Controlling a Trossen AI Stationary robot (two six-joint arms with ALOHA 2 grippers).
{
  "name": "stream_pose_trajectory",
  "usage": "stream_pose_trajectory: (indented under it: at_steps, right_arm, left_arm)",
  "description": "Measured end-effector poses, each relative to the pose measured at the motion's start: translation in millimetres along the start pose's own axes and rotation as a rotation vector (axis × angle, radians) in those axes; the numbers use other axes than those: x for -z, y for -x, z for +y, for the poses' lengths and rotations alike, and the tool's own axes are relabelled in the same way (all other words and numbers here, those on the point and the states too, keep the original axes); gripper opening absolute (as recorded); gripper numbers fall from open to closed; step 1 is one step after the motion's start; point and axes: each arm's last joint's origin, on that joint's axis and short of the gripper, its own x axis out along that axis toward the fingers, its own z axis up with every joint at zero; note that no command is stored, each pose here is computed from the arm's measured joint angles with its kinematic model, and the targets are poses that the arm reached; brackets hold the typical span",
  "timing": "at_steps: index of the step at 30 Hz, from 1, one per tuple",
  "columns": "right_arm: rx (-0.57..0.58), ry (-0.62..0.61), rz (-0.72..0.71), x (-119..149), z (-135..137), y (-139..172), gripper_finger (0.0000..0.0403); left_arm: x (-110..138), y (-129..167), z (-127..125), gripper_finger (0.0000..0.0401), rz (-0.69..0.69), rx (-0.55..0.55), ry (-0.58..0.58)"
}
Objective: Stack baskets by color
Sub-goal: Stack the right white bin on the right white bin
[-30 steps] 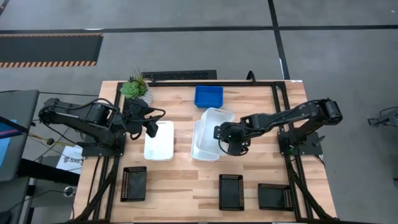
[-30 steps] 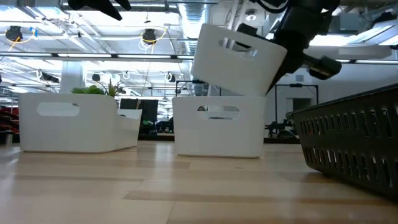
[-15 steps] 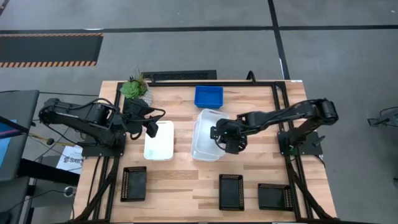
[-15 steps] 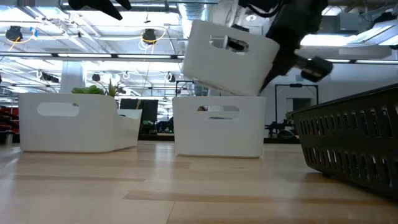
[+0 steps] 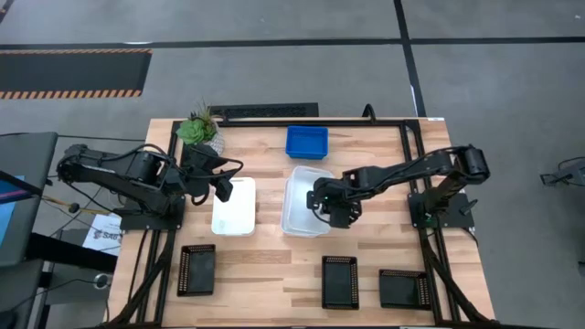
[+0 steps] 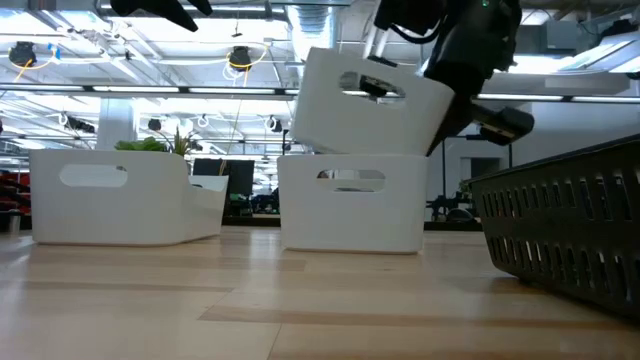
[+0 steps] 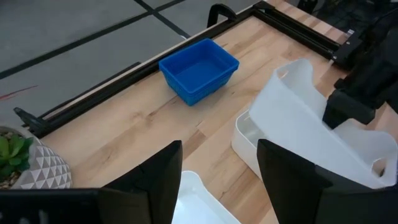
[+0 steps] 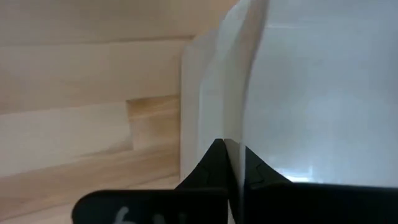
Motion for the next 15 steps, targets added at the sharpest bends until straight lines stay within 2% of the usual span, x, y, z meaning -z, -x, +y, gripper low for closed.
stream_pose_trajectory:
  at_steps: [15]
  right_arm:
    - [-0.03, 0.009, -0.028, -0.2, 1.7, -6.1, 0.0009]
  left_arm:
    - [0.1, 0.0, 0.0, 0.0197, 0.001, 0.0, -0.004]
